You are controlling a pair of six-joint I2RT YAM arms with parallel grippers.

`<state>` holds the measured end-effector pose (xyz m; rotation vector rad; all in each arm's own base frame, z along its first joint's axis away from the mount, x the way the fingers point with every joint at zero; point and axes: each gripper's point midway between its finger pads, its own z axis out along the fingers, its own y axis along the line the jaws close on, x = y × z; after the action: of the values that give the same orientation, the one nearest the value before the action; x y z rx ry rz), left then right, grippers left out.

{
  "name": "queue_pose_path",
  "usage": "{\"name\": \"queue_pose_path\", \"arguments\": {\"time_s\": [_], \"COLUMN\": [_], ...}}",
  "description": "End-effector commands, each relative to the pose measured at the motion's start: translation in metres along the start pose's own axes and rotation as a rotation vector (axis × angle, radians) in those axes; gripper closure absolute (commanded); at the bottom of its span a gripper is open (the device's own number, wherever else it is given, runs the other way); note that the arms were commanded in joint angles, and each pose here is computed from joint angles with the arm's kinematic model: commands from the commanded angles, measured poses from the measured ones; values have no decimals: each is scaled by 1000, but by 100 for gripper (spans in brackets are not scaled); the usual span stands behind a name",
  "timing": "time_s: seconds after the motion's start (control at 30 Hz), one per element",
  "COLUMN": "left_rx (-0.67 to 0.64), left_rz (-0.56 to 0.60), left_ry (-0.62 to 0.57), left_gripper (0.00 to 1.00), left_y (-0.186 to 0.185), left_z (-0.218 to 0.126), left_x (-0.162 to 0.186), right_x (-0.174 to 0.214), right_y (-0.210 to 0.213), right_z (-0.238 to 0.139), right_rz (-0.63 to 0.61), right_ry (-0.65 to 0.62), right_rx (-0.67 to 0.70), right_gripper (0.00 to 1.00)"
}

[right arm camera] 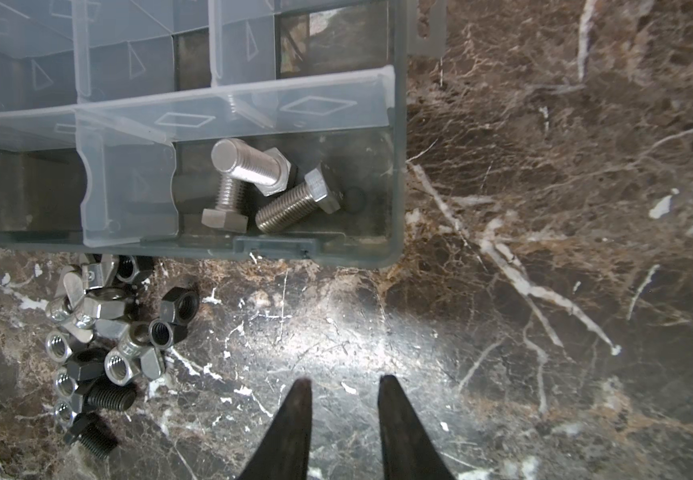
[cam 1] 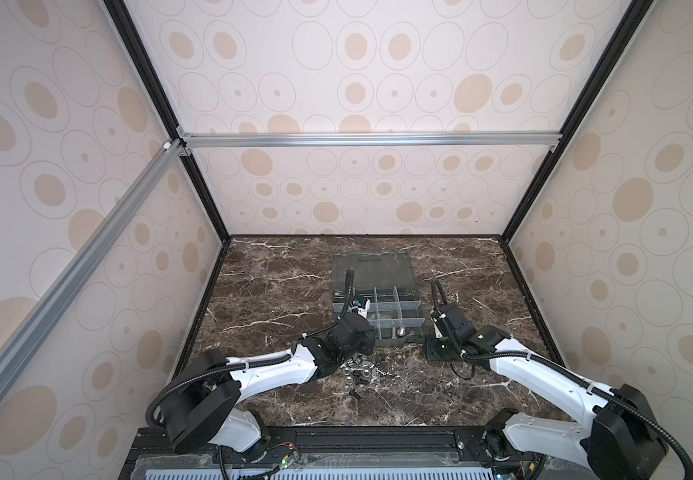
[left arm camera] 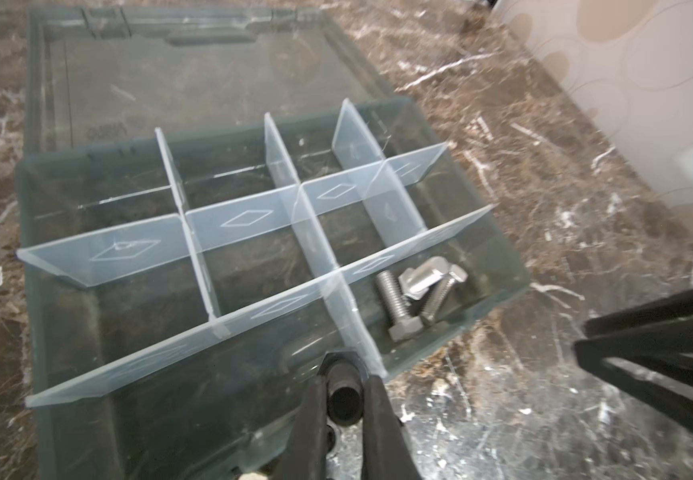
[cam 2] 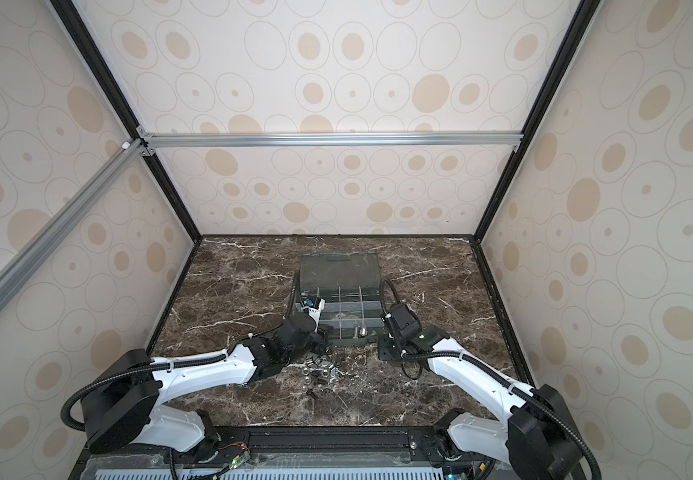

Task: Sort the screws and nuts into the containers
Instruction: 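Carry the black bolt into the compartment nearest the robot and release with left gripper, then withdraw the left gripper while the right gripper reaches down onto the nut pile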

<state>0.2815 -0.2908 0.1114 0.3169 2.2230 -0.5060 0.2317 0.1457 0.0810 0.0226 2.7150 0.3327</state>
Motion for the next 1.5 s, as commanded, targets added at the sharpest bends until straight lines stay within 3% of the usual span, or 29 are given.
{"name": "queue_pose_path", "arguments": {"time_s": [0.0,0.13,0.33,0.43,1.03,1.47], "left_rx": [41,49,27,19,-39,-87], "left_rz": [-11,-30,-51,-62,-157,-274], "left_ry": [-20,-9,-12,-15,-45,-76], "left_gripper": [88,83,48,39,34,33], "left_y": [-4,0,7,9,35,63], "left_z": [7,14,15,13,-19,-49], "left_x": [-13,-11,-13,-14,0,21], "right_x": [7,8,5,6,-1,16], "right_y": [-9,-10,-8,-7,11,62], "right_z": [0,-1,-1,1,3,17], "right_rz": [18,21,22,16,-33,-223], "right_ry": [15,18,17,30,47,90], "right_rx": [32,38,37,34,-13,-99], "right_gripper": [69,69,69,68,68,69]}}
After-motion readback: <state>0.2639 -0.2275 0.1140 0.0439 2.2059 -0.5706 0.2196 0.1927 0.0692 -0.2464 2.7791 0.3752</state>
